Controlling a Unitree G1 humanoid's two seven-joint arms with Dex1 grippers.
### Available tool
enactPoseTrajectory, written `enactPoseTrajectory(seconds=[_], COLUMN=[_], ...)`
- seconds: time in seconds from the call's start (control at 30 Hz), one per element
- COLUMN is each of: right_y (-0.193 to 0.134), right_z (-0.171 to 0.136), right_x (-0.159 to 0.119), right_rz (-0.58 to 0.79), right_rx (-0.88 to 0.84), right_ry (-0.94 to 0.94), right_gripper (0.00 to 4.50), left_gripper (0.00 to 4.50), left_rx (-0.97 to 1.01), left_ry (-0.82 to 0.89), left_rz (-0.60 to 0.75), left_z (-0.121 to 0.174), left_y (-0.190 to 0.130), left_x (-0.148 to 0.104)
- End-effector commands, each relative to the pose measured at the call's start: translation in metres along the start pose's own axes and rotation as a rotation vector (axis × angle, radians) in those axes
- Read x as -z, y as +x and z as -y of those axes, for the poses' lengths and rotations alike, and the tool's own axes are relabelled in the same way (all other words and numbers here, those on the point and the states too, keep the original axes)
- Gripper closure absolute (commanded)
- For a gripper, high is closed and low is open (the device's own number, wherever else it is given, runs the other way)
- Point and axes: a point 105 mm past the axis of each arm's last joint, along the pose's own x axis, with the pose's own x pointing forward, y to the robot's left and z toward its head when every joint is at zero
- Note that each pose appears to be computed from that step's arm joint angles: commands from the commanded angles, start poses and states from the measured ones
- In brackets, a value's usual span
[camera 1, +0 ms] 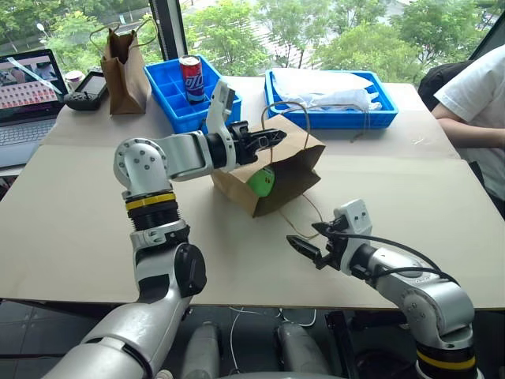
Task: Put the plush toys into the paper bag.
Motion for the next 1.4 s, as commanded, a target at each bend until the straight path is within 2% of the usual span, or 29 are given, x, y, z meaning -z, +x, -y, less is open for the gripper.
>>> enactPoseTrajectory(seconds=[0.03,0.17,0.2,0.27,0.4,0.53,0.63,0.87,1.07,1.23,1.4], right_y=[0.013,0.035,0.038,0.042,0.044,0.038,0.029,0.012,-0.001,-0.004,-0.005], right_z=[-0.004,0.008,0.008,0.008,0.007,0.01,0.018,0.02,-0.008,-0.033,-0.043], right_x=[0.003,0.008,0.007,0.003,-0.011,-0.042,-0.066,-0.134,-0.18,-0.178,-0.155], right_rz=[-0.008,-0.023,-0.02,-0.003,0.062,0.191,0.249,0.364,0.43,0.374,0.245], right_rx=[-0.01,0.059,0.06,0.053,0.042,0.028,0.036,0.008,-0.086,-0.219,-0.304], right_ry=[-0.103,-0.207,-0.231,-0.249,-0.252,-0.213,-0.254,-0.373,-0.475,-0.485,-0.456], right_gripper=[0.04,0.04,0.28,0.78,2.16,3.48,4.46,4.46,4.46,4.46,4.46], left_gripper=[4.5,4.5,4.5,4.5,4.5,4.5,4.5,4.5,4.5,4.5,4.5], left_rx=[0.052,0.059,0.059,0.055,0.049,0.036,0.042,0.027,-0.03,-0.077,-0.09], left_ry=[0.026,0.031,0.033,0.036,0.035,0.044,0.071,0.138,0.179,0.2,0.245], left_rz=[0.017,0.012,0.013,0.019,0.028,0.044,0.06,0.126,0.178,0.157,0.1], left_z=[0.013,0.015,0.015,0.015,0.013,0.011,0.015,0.017,0.004,-0.009,-0.019], left_y=[0.003,0.005,0.004,0.003,0.001,0.0,-0.002,-0.009,-0.022,-0.029,-0.038], left_x=[-0.005,-0.006,-0.006,-0.008,-0.01,-0.013,-0.021,-0.049,-0.065,-0.057,-0.044])
